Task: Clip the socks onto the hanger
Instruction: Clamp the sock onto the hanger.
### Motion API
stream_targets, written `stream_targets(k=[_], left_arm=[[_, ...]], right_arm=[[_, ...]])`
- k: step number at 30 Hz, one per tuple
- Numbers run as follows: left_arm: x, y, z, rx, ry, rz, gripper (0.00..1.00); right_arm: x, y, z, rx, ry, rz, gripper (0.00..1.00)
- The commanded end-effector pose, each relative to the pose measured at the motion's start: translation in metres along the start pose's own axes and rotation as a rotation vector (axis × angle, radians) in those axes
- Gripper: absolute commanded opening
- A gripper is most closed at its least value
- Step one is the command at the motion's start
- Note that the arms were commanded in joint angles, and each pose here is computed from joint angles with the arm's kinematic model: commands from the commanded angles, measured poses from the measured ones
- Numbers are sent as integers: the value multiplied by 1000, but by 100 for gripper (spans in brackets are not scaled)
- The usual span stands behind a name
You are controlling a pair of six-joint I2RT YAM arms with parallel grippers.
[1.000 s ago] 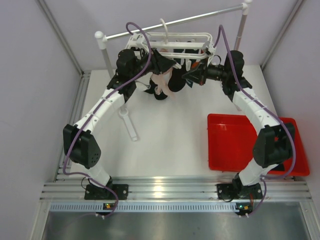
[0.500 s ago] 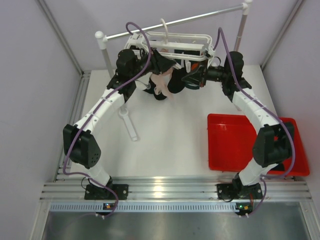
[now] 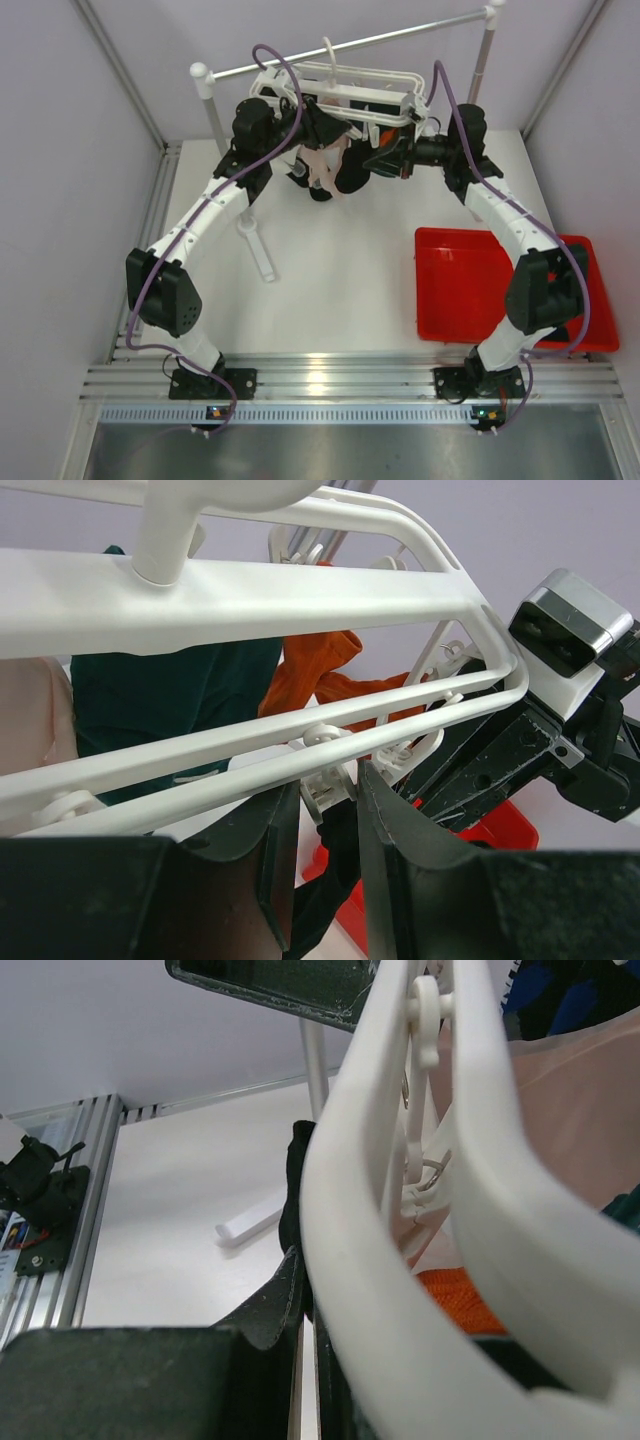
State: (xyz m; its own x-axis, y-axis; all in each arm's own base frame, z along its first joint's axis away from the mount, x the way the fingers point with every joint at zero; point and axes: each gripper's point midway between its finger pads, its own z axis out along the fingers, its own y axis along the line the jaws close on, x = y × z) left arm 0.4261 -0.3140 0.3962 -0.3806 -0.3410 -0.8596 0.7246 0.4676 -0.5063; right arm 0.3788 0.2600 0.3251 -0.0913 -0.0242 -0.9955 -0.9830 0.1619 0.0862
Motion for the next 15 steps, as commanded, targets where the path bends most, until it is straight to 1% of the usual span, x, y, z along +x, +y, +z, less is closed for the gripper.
stream_targets(k=[1, 10, 15], left_arm=[[15, -7, 1, 41, 67, -2, 0], [16, -10, 2, 57, 74, -10, 0], [16, -11, 1, 58, 71, -17, 0]], right_arm=[[-32, 12, -2, -40, -51, -115, 0], [-43, 8, 0, -28, -93, -86, 0], [-38, 4, 2, -27, -90, -59, 0]])
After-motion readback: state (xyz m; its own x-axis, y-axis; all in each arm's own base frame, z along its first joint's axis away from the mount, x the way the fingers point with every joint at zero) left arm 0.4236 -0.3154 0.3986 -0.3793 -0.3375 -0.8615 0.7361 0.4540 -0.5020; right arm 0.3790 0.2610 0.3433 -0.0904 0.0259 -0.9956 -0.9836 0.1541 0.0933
